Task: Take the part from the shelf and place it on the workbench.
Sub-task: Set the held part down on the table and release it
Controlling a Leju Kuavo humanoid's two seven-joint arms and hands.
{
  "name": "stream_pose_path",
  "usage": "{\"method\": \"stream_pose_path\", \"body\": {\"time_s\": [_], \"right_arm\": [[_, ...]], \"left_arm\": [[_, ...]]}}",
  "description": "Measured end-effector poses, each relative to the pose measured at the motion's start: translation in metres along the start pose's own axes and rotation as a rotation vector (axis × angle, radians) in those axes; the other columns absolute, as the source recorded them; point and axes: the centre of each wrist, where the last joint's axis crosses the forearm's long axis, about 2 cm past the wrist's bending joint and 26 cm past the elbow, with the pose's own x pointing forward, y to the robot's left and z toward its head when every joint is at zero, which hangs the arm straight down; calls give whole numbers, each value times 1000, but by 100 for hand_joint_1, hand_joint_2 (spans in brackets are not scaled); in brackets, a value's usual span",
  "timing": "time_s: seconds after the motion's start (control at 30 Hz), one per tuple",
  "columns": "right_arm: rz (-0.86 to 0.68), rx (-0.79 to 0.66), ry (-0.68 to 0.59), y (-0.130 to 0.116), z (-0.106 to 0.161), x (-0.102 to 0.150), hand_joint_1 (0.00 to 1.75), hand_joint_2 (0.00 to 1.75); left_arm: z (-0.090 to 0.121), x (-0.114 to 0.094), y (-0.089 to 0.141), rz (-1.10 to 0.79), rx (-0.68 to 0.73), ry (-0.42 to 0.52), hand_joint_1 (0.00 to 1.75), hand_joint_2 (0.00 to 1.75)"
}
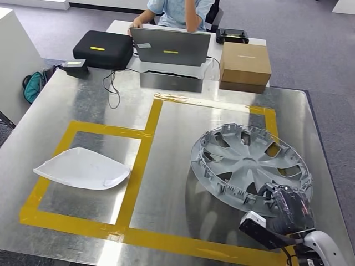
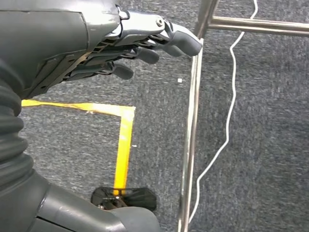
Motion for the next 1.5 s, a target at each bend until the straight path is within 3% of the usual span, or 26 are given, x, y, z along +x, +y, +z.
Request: {"method": "stream_pose_path", "body": {"time_s": [0.43, 1.5], "right_arm": [[47, 125, 20, -5, -56, -21, 175, 175], [42, 155, 13, 0, -63, -24, 175, 175]], "left_arm": [[-13, 5, -3, -24, -58, -3, 0, 175], [-12, 2, -3, -23, -71, 10, 0, 175]]}}
